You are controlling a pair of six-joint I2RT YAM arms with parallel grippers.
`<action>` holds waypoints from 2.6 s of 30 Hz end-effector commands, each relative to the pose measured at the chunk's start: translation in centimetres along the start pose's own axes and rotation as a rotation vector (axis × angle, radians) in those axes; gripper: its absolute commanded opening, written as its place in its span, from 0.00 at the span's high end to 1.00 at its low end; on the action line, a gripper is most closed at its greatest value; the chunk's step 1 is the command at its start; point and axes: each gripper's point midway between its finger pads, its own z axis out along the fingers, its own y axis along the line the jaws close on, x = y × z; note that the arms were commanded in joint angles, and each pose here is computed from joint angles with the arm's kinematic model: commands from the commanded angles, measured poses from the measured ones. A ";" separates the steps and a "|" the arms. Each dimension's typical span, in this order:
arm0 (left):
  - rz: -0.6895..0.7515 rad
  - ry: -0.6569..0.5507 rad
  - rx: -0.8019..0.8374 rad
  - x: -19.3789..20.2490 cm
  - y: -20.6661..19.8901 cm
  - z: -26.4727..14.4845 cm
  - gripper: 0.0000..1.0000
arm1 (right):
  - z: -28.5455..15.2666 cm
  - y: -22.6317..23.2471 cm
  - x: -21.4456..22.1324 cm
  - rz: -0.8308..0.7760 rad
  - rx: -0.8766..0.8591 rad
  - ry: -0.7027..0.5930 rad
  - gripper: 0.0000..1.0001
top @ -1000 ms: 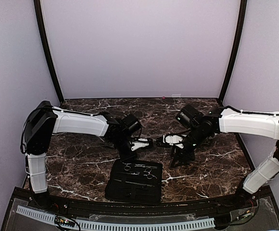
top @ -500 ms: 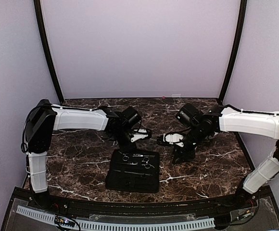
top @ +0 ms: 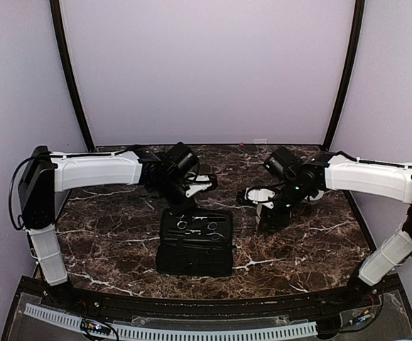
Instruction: Sort the hair-cutting tools
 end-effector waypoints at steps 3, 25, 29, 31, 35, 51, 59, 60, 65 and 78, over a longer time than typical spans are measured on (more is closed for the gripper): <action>-0.043 -0.093 0.031 -0.9 -3.0 -4.2 1.00 | -0.4 -0.9 -0.4 0.014 0.037 -0.024 0.55; -0.060 0.027 0.069 8.3 -18.0 -3.0 0.76 | -0.6 -0.7 0.5 0.014 0.047 -0.004 0.53; -0.033 -0.034 0.025 5.9 -16.9 -5.3 0.73 | -0.6 -0.7 0.7 0.015 0.051 0.002 0.53; -0.020 -0.112 0.007 3.6 -16.2 -7.4 0.73 | -0.8 -0.7 0.8 0.016 0.058 0.002 0.52; -0.036 -0.238 -0.007 -0.1 -14.6 -10.4 0.72 | -1.3 -1.0 1.1 0.020 0.085 -0.015 0.52; -0.386 -0.217 0.225 -3.2 -15.7 -3.4 0.92 | -11.2 -6.8 -1.1 0.111 0.341 -0.260 0.05; -0.468 -0.101 0.278 0.5 -17.5 0.3 0.99 | -9.0 -5.6 -3.1 0.216 0.078 -0.352 0.07; -0.475 -0.087 0.271 1.0 -17.5 0.6 0.99 | -8.1 -5.2 -2.8 0.203 0.047 -0.324 0.14; -0.520 -0.009 0.262 3.5 -18.0 2.3 1.00 | -6.3 -4.2 -2.5 0.206 -0.024 -0.276 0.28; -0.557 0.111 0.215 10.0 -18.0 3.7 1.00 | -1.9 2.6 -1.8 -0.090 -0.187 -0.210 0.44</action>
